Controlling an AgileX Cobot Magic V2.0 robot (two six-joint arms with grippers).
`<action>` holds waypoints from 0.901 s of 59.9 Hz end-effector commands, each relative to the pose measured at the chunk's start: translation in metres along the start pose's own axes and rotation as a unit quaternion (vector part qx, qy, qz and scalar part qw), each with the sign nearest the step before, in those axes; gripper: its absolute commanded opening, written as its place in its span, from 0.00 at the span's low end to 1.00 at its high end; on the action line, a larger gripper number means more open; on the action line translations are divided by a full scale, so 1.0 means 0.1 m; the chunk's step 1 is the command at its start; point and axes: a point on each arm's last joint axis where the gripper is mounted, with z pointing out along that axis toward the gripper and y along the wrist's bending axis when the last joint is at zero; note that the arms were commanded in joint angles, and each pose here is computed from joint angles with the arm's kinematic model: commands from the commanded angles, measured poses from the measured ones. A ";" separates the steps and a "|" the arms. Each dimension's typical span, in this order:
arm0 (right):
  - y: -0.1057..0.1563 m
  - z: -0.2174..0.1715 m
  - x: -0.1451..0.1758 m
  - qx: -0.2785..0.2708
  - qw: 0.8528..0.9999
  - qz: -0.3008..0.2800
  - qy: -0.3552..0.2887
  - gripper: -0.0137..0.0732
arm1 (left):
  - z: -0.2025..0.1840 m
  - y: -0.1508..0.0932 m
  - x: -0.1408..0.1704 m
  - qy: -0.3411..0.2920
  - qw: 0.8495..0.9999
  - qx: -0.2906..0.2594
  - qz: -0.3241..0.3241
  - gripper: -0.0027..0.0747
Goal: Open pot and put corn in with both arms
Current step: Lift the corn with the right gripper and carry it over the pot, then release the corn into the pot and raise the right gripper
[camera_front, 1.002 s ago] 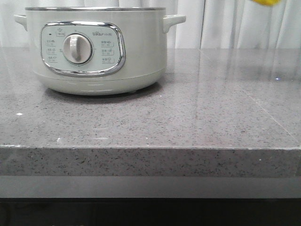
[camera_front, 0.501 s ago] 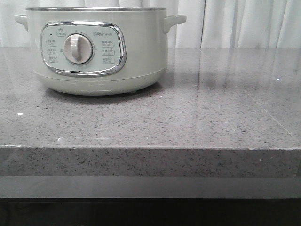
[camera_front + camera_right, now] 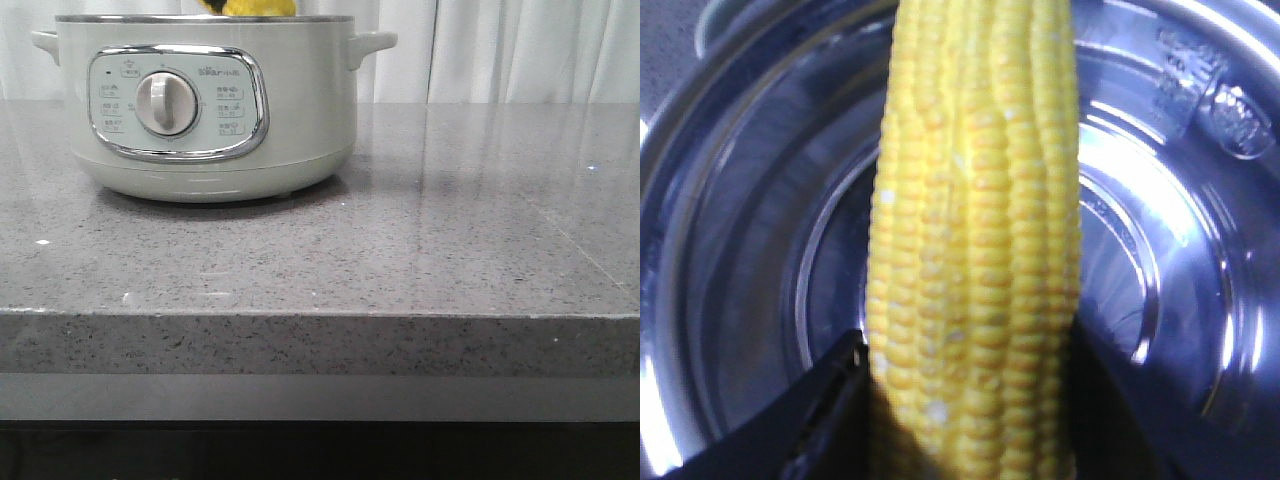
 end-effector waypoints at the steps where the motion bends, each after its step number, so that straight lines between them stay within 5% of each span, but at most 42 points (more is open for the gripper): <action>1: 0.06 -0.31 -0.19 0.002 0.998 -0.011 -0.063 0.53 | -0.09 -0.01 -0.23 -0.091 0.996 0.006 -0.001 0.28; 16: 0.05 -0.28 -0.18 0.002 0.998 -0.010 -0.062 0.80 | -0.09 -0.01 -0.23 -0.091 0.996 0.006 -0.001 0.28; 28: 0.10 -0.48 -0.23 0.001 0.997 -0.014 -0.080 0.80 | -0.09 -0.01 -0.23 -0.091 0.996 0.006 -0.001 0.28; 40: 0.26 -1.16 -0.27 -0.002 0.993 -0.027 -0.119 0.80 | -0.09 -0.01 -0.23 -0.091 0.996 0.006 -0.001 0.28; 54: 0.35 -1.72 0.07 0.015 0.984 -0.029 -0.176 0.80 | -0.09 -0.01 -0.23 -0.091 0.996 0.006 -0.001 0.28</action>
